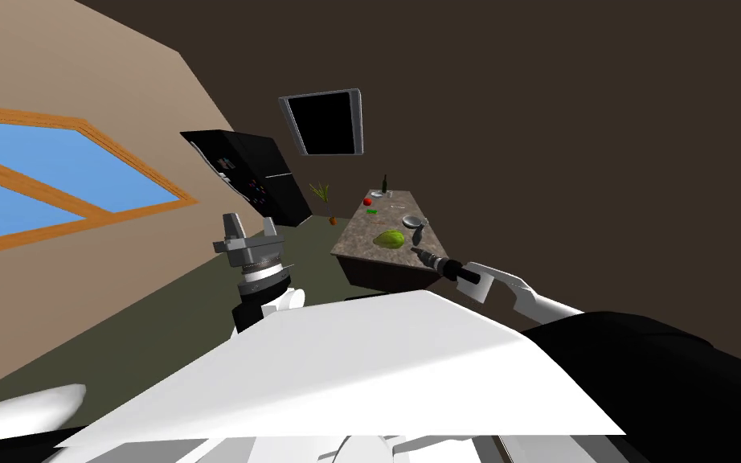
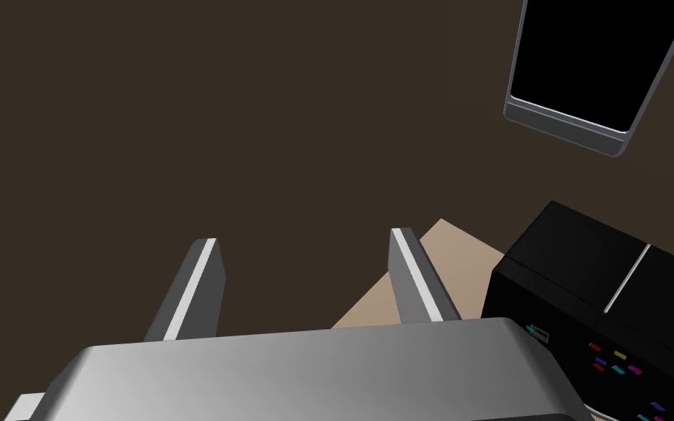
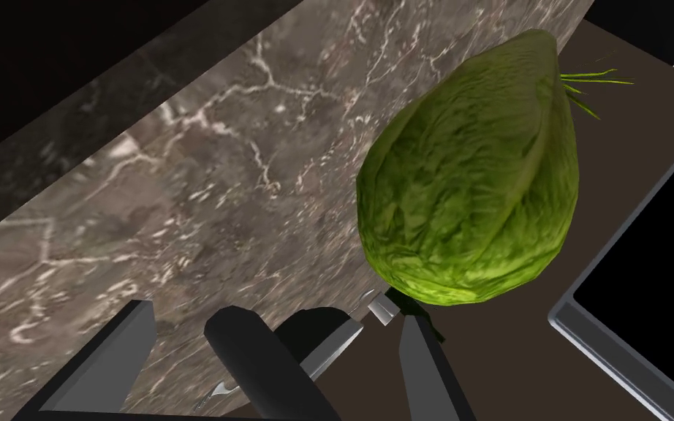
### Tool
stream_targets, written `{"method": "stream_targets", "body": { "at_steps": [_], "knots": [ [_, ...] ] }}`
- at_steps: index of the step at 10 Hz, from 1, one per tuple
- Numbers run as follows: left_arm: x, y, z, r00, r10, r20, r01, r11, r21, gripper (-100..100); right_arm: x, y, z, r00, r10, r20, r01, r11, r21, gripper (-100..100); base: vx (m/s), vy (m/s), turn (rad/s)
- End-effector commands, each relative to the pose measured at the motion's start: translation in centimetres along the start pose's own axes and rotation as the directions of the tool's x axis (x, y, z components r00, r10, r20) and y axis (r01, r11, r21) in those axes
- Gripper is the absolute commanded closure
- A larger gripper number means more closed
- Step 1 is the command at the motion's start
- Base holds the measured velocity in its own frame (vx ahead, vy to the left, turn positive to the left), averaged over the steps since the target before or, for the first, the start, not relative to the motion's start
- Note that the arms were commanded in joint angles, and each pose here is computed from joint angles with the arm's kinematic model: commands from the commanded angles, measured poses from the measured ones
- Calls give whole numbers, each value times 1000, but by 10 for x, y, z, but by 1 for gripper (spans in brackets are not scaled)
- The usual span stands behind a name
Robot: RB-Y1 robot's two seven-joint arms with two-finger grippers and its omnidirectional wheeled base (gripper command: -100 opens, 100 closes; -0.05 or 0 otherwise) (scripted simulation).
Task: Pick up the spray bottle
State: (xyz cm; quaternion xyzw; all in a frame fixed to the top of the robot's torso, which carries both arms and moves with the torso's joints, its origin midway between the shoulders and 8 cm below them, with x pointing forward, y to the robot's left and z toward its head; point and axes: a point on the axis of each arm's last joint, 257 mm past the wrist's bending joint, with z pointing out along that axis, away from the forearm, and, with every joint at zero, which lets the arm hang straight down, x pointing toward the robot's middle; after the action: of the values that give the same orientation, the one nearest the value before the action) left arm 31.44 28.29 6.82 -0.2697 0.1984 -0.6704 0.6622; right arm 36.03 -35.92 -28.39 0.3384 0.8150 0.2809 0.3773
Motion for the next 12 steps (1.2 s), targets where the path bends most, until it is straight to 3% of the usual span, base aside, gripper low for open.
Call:
{"method": "stream_targets", "body": {
  "at_steps": [1,4,6,9,10,11,12],
  "knots": [
    [0,0,0,1000,0,0,0,1000,0,0,-12,-21,-3,999,-34,4,34,997,68,-100,-10,16,204],
    [0,0,0,1000,0,0,0,1000,0,0,-28,-39,-8,997,-81,6,80,988,132,-100,-7,11,136],
    [0,0,0,1000,0,0,0,1000,0,0,-55,-69,-16,991,-132,20,124,964,236,-100,-9,17,262],
    [0,0,0,1000,0,0,0,1000,0,0,-78,-81,-25,982,-189,21,174,939,296,-100,-8,11,107],
    [0,0,0,1000,0,0,0,1000,0,0,-94,-92,-32,976,-217,28,195,919,343,-100,-10,14,192],
    [0,0,0,1000,0,0,0,1000,0,0,-96,-92,-33,974,-224,27,201,917,346,-100,-7,8,86],
    [0,0,0,1000,0,0,0,1000,0,0,-114,-101,-40,966,-257,32,224,892,392,-100,-5,13,124]
  ]
}}
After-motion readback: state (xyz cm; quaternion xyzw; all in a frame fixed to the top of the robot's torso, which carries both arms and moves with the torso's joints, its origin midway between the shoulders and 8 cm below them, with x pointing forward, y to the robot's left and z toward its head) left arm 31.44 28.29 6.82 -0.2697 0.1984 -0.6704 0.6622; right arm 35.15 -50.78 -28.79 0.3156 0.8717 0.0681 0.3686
